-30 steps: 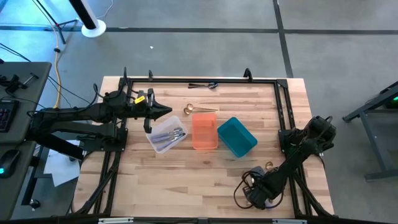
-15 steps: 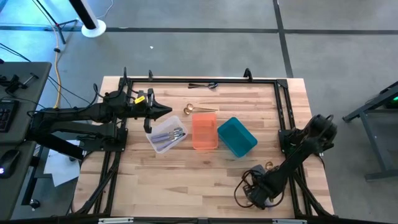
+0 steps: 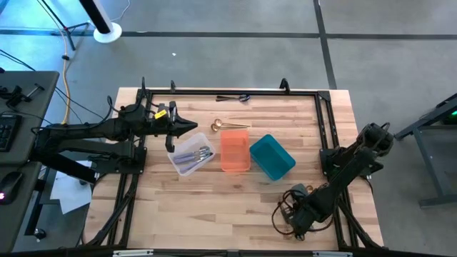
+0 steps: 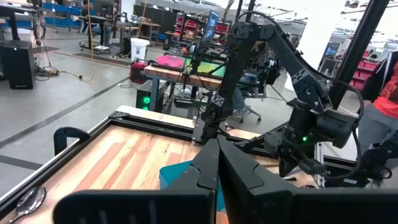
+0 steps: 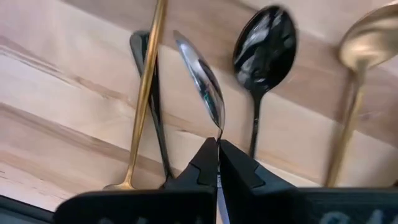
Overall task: Sort silverware by color (type)
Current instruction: Put the purple spoon into the white bin
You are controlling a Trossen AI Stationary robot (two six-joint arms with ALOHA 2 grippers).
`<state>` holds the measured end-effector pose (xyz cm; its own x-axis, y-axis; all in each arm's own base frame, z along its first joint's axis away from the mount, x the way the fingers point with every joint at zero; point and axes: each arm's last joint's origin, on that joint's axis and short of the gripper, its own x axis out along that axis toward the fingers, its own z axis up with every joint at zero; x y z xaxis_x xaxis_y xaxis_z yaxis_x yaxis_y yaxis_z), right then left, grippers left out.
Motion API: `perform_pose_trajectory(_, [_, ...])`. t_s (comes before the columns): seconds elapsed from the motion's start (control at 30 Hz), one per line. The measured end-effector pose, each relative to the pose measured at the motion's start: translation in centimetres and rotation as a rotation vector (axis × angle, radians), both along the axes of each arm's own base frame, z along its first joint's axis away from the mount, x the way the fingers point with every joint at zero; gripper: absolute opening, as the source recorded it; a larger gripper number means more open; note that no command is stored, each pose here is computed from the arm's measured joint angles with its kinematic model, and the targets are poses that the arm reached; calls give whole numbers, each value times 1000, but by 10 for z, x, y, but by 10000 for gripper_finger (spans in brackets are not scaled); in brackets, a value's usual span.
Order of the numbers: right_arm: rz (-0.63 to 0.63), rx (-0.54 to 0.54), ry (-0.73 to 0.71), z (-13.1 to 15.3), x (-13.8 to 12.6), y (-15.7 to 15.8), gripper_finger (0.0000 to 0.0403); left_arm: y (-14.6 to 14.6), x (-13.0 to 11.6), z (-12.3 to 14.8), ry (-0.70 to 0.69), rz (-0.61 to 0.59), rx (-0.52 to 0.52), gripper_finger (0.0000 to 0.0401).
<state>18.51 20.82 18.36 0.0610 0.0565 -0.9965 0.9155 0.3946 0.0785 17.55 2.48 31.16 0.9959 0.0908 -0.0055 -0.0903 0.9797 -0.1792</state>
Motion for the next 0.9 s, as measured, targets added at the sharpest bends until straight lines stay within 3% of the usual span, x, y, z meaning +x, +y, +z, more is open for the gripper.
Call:
perform_pose_trajectory(0.37, [24,-28,-73,19,-6,-10,1,1,0,0,0,31,0,0])
perform_pose_trajectory(0.5, [83,-37,-204,33,-4,-15,0,1,0,0,-1,31,0,0])
perform_pose_trajectory(0.7, [211,-150,-394,60,5,-41,0,1,-1,10,-102,31,14,0])
perform_pose_trajectory(0.9, [240,-139,-374,68,10,-61,0,1,-1,13,-127,30,17,0])
